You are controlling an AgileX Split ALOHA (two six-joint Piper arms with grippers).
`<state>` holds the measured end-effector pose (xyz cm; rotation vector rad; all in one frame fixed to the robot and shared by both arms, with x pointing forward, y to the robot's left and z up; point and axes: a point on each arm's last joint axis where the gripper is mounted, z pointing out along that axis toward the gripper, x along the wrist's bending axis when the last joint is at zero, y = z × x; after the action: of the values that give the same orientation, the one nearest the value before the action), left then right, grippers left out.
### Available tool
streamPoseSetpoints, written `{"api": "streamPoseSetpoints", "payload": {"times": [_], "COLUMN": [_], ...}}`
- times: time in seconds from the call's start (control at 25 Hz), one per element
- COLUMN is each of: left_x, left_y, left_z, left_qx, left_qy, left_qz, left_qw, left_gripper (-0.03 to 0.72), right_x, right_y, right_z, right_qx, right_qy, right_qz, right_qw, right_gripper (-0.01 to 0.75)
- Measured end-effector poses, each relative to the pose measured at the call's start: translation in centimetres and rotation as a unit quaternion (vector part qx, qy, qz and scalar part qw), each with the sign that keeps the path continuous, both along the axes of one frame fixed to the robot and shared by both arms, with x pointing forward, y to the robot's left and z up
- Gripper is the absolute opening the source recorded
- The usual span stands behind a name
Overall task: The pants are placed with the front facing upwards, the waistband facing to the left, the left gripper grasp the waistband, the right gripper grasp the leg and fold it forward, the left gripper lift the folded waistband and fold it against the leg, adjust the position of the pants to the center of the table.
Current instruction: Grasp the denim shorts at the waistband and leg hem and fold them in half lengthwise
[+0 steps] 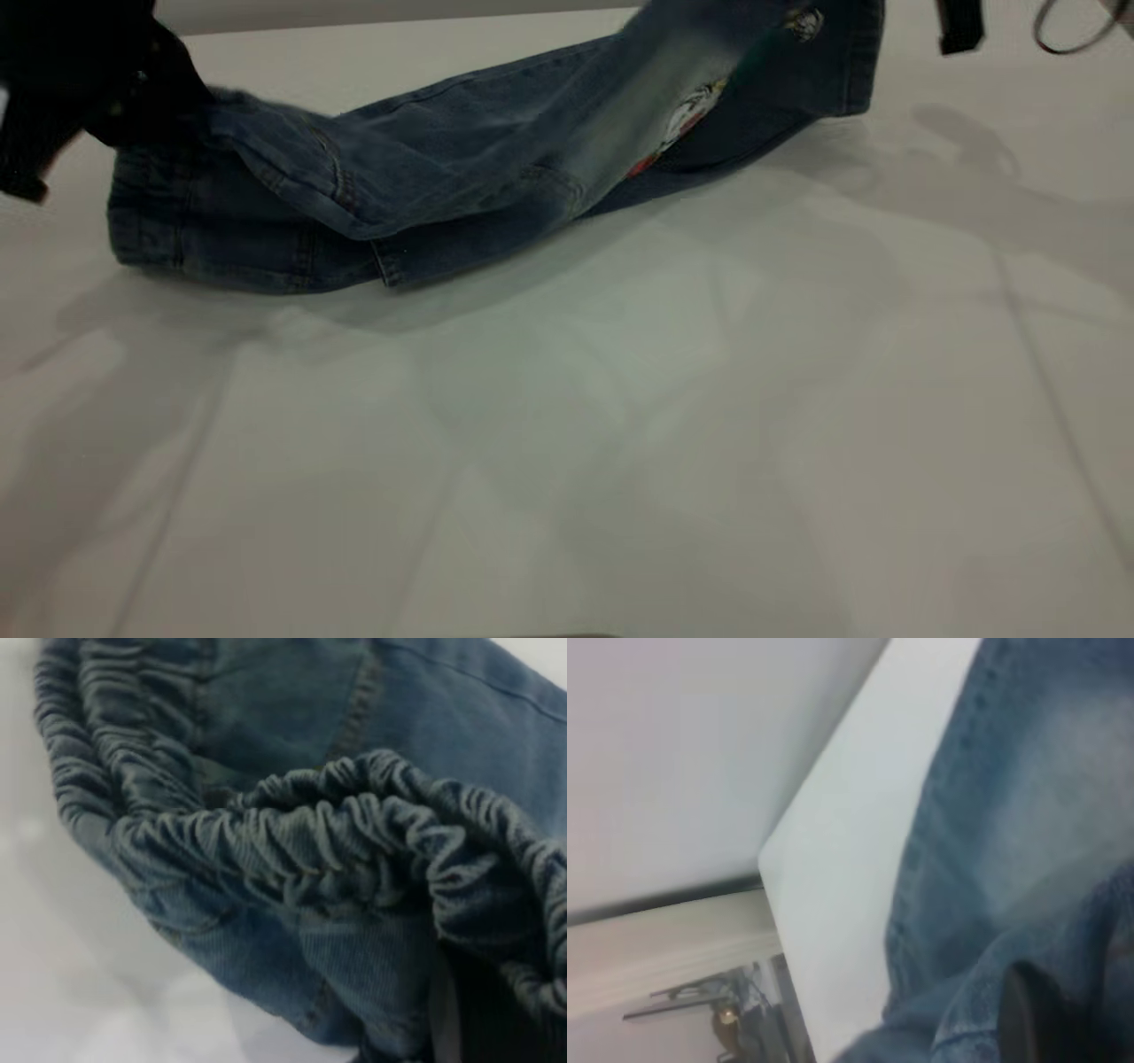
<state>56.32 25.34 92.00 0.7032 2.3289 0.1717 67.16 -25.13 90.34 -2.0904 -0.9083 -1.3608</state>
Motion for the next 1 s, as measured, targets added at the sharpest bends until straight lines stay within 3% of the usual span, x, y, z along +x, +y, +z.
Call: {"api": "streamPoseSetpoints", "payload": {"times": [0.2, 0.48, 0.64, 1.0], "left_x": [0.3, 0.6, 0.8, 0.9], "left_y": [0.5, 1.2, 1.4, 1.8], "left_z": [-1.8, -2.9, -3.5, -5.3], "left_qx": [-0.018, -0.017, -0.036, -0.089], "left_qy": [0.017, 0.012, 0.011, 0.014], "left_qz": [0.070, 0.134, 0.178, 0.282], "left_qw": [0.997, 0.991, 0.983, 0.955], "left_gripper": [0.101, 0.101, 0.102, 0.104], "right_x": [2.1, 5.6, 6.8, 7.8], "right_y": [2.2, 5.3, 5.2, 4.3], "right_z": [-1.9, -3.0, -4.3, -6.7], "right_qx": [0.020, 0.047, 0.058, 0.035], "right_qy": [0.036, 0.038, 0.060, 0.098], "right_qz": [-0.006, -0.001, -0.029, -0.101], "right_qw": [0.999, 0.998, 0.996, 0.989], "right_gripper": [0.031, 0.032, 0.032, 0.032]}}
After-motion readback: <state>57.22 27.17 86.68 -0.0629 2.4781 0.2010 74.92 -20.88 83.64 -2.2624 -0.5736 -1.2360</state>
